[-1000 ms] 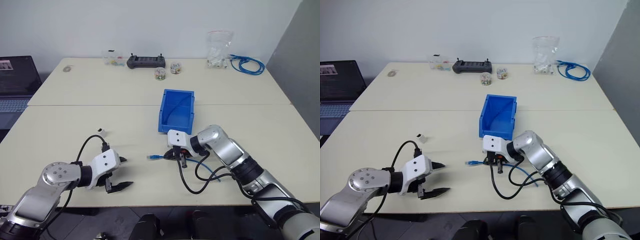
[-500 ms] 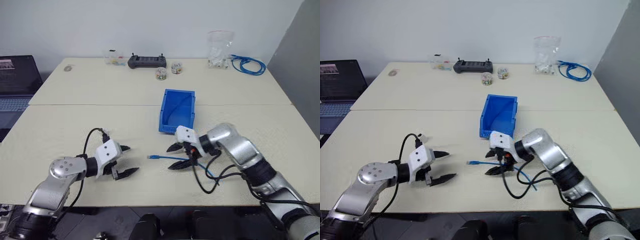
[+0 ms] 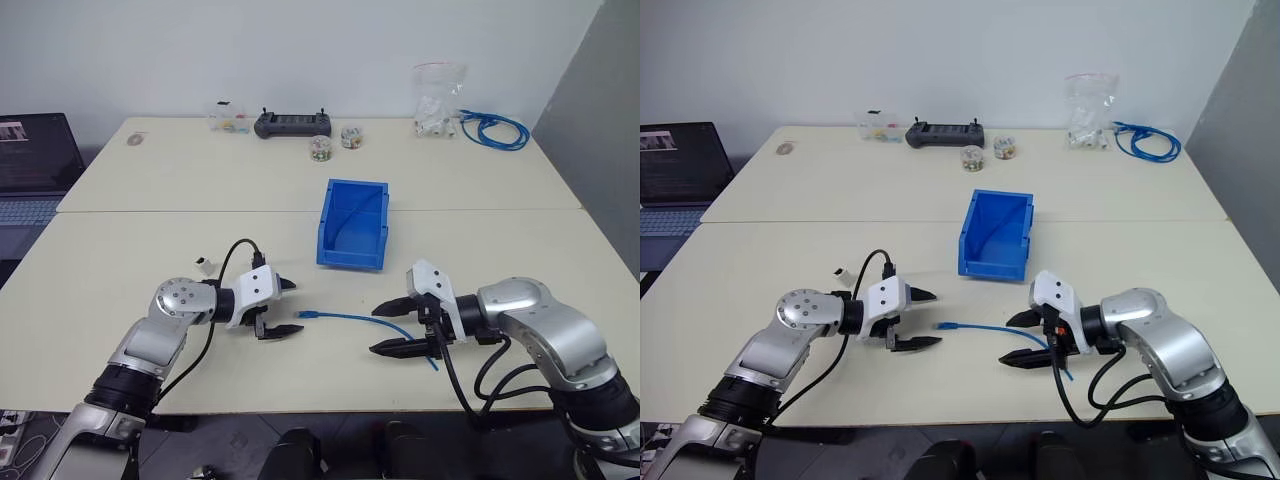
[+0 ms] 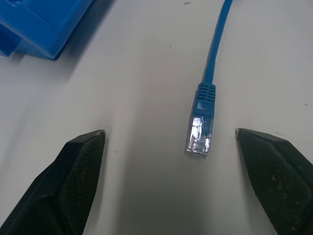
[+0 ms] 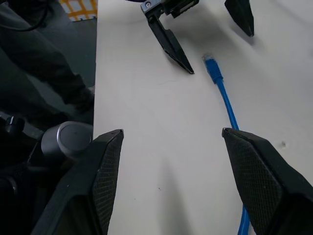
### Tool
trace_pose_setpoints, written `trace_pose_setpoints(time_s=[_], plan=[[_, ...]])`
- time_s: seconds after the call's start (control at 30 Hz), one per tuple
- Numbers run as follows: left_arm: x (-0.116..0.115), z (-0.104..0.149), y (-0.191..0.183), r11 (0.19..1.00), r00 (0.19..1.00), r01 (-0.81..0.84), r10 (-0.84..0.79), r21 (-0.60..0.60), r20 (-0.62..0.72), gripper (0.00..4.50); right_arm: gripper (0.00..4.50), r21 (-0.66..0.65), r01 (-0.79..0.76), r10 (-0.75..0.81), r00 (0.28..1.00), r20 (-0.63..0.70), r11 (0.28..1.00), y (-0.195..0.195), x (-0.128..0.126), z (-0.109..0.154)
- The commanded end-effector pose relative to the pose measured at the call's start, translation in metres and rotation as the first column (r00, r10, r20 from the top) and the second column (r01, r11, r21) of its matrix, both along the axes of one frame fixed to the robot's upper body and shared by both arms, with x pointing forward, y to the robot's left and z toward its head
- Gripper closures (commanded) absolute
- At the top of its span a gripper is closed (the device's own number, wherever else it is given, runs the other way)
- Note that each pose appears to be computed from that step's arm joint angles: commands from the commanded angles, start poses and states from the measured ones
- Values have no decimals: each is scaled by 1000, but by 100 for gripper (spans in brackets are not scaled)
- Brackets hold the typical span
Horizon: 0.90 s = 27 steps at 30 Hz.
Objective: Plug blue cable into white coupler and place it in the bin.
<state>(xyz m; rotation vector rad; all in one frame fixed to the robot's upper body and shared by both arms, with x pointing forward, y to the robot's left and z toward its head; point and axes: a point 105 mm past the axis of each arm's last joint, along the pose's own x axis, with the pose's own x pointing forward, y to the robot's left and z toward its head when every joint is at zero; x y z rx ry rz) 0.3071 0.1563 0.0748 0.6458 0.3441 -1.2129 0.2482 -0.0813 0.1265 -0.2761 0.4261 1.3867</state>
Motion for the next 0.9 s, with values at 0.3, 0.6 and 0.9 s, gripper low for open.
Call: trace_pose_setpoints(time_s=[0.3,0.6,0.9], plan=[[-29,-40,9,976,980,80,-39,205,-195,247,105,49,57,-60,995,75,997,-5,0,20],[-37,-38,0,976,971,102,-56,191,-232,426,105,103,37,-47,995,91,994,-4,-9,29],[-12,48,-47,982,969,-14,-33,-188,-244,426,105,194,10,-23,998,65,981,8,-27,35]])
